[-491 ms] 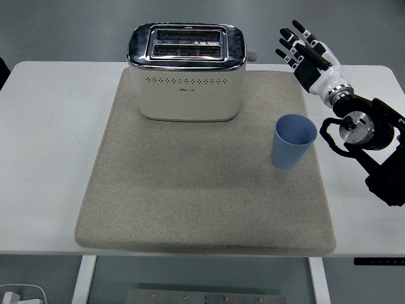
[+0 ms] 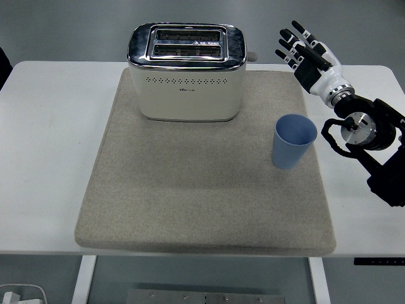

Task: Put the water cup in front of the bread machine

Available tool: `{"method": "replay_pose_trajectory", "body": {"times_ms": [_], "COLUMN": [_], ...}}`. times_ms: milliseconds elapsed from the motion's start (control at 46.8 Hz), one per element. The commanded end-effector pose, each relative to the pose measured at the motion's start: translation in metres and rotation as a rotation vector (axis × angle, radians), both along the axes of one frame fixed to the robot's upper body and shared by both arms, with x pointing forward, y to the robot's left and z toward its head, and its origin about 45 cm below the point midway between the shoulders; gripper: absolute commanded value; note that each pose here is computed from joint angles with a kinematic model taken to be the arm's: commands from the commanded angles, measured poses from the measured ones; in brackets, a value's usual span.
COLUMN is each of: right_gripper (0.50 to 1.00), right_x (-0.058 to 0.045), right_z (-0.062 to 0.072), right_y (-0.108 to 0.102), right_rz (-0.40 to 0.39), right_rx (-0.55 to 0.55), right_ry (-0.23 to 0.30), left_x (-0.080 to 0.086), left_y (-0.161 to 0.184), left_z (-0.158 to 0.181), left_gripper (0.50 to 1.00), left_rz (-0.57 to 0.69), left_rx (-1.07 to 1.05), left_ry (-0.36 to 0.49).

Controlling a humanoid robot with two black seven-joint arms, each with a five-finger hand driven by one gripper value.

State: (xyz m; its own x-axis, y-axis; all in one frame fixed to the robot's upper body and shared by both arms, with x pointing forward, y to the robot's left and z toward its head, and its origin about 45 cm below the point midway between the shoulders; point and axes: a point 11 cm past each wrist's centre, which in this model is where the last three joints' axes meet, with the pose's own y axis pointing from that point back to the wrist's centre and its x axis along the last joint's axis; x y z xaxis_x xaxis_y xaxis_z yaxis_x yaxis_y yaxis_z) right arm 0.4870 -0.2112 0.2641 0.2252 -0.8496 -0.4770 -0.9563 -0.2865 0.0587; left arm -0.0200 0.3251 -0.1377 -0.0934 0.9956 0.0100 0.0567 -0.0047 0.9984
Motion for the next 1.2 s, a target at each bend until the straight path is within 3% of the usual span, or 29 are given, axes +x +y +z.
{"method": "replay_pose_trajectory", "body": {"times_ms": [0,256,470,620,769,897,1047,1175], "right_gripper": [0.928,0.928,0.928,0.928,0.928,0.928,0.926,0.926], "right_x": [0.000,-0.002,-0.009,-0.012,-0.017,-0.023,-0.025,-0.029], "right_z": [-0.001,0.000,-0.007,0.003,0.002,0.001,0.007,0.000], "right_y": [0.000,-0.006,-0.013,-0.013,-0.010,-0.020,-0.014,-0.012], "right_rz": [0.002,0.010,0.021,0.045,0.059,0.061,0.083,0.100], "right_rx": [0.001,-0.008,-0.013,-0.016,-0.012,-0.028,-0.049,-0.098], "right_ry": [0.000,-0.007,0.000,-0.024,-0.023,-0.025,-0.049,-0.054], "left_x": [0.000,0.001,0.001,0.001,0.001,0.001,0.001,0.001], "left_y": [0.005,0.005,0.005,0.005,0.005,0.005,0.005,0.005], "left_z": [0.000,0.000,0.000,0.000,0.000,0.000,0.000,0.000], "left_gripper": [1.000,1.000,1.000,1.000,1.000,1.000,1.000,1.000], "left_rz": [0.000,-0.002,-0.002,-0.002,0.000,-0.002,0.000,-0.002], "left_rx": [0.014,0.014,0.014,0.014,0.014,0.014,0.014,0.014], "left_ry": [0.001,-0.001,-0.001,-0.001,-0.001,-0.001,-0.001,-0.001]}}
